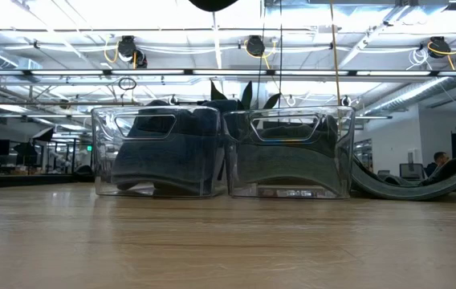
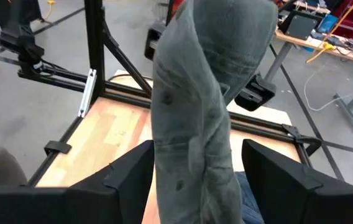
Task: Pick & Place hat
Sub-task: Put the bottom gray cap into the right transparent bin
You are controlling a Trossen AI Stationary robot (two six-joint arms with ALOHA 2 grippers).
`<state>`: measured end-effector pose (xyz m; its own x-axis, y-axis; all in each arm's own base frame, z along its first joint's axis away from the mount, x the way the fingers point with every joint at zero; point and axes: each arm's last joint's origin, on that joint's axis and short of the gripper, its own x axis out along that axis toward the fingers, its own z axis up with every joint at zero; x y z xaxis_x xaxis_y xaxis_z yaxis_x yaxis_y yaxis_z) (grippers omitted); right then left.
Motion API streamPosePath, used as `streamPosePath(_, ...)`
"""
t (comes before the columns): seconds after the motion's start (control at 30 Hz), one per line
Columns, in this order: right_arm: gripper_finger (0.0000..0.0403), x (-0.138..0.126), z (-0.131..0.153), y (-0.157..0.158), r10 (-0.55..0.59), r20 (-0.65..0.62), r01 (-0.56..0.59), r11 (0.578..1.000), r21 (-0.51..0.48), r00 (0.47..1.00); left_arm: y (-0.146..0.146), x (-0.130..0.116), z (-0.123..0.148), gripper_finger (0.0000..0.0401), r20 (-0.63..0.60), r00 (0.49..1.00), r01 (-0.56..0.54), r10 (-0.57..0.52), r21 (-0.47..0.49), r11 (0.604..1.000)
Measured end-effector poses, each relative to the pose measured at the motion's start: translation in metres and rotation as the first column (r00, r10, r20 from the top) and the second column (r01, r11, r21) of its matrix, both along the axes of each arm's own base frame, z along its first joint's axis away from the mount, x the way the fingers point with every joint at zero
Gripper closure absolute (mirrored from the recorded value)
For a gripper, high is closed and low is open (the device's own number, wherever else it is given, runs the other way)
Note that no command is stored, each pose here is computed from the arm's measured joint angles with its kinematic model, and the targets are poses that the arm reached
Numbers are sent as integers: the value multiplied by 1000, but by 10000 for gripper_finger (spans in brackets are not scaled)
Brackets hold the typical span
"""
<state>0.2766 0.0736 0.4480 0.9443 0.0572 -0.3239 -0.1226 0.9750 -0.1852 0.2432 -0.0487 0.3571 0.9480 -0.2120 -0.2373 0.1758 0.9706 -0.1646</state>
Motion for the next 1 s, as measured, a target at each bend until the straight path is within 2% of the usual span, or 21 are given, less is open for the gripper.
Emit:
streamPosePath(0.13, 193, -2, 1, 0, -3, 4, 3, 1000, 11, 1000, -2, -1, -1, 393, -8, 1000, 9, -9, 1, 1000)
streamPosePath(0.23, 227, -2, 2, -1, -3, 6, 3, 1000, 11, 1000, -2, -1, -1, 393, -7, 1000, 10, -10, 1, 1000)
streamPosePath(0.5, 379, -3, 0, -1, -6, -13, 6, 1000, 14, 1000, -3, -1, -2, 391, -20, 1000, 11, -11, -12, 1000)
streamPosePath(0.53, 387, -4, 0, -1, -5, -14, 5, 1000, 13, 1000, -2, -1, -2, 384, -22, 1000, 8, -9, -22, 1000)
streamPosePath(0.67, 392, -11, 5, -2, -11, -8, 12, 999, 39, 1000, -2, -1, -1, 336, -22, 1000, 0, -1, -32, 999)
streamPosePath(0.8, 393, -24, 5, -1, -3, -47, 5, 999, 41, 999, -2, -2, -2, 295, -29, 1000, 10, -10, 3, 1000)
streamPosePath(1.0, 393, -39, 8, 7, -10, -57, 10, 1000, -4, 998, 1, -3, -7, 257, -80, 997, 5, -3, 27, 1000)
